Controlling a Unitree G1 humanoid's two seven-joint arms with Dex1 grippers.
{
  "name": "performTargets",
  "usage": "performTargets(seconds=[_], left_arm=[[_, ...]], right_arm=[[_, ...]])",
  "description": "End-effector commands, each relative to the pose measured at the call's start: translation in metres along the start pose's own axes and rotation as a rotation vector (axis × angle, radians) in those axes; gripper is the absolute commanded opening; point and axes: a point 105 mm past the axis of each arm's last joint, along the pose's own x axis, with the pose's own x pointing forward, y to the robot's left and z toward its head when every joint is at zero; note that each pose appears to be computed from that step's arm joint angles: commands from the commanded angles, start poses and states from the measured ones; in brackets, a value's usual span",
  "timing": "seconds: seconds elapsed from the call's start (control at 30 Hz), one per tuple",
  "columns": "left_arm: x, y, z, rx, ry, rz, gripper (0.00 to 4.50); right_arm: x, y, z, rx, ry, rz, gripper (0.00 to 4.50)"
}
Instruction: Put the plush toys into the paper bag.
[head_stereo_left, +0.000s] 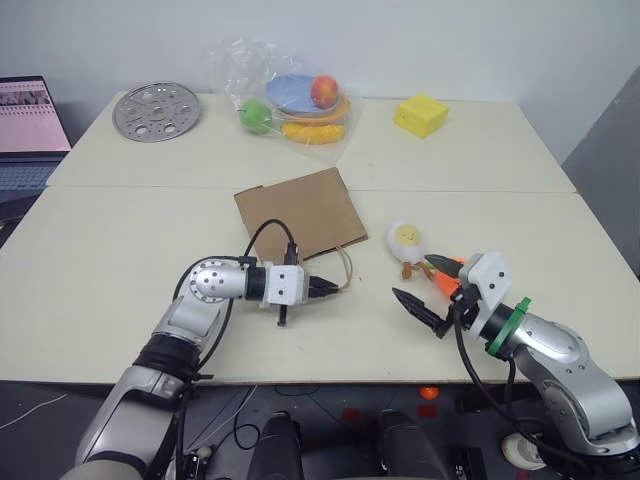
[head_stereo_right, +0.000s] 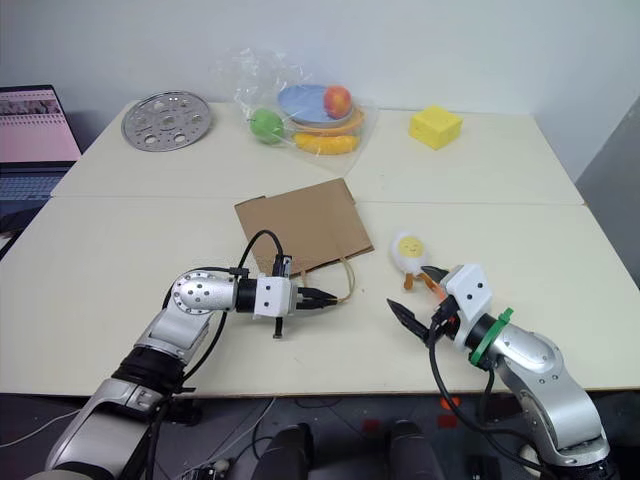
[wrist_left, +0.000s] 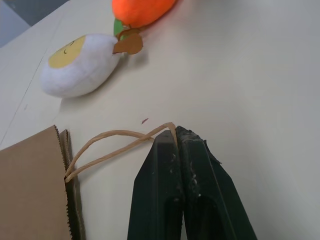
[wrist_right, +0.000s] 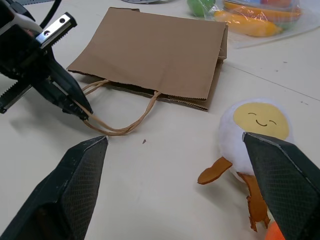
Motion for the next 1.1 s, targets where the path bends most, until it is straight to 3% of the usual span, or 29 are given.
performTargets(seconds=[0.03, 0.2, 0.5, 0.63, 0.93, 1.1], left_arm=[[-0.017, 0.032, 0.046, -0.261, -0.193, 0.042, 0.01], [-0.036, 0.054, 0.064, -0.454, -0.265, 0.044, 0.01], [-0.040, 0.070, 0.083, -0.475, -0.304, 0.060, 0.01], [-0.034, 0.064, 0.086, -0.471, -0.309, 0.038, 0.00], [-0.030, 0.054, 0.110, -0.483, -0.374, -0.006, 0.00], [-0.033, 0.053, 0.109, -0.505, -0.386, 0.020, 0.00]], right_arm=[[0.002, -0.003, 0.012, -0.044, -0.042, 0.003, 4.50], [0.012, 0.007, 0.005, -0.031, -0.022, 0.062, 4.50], [0.051, 0.015, 0.018, 0.035, -0.086, 0.109, 4.50], [0.095, 0.026, 0.017, 0.089, -0.095, 0.131, 3.57], [0.154, 0.027, 0.019, 0.150, -0.100, 0.092, 0.13], [0.166, 0.027, -0.001, 0.185, -0.030, 0.048, 0.05]])
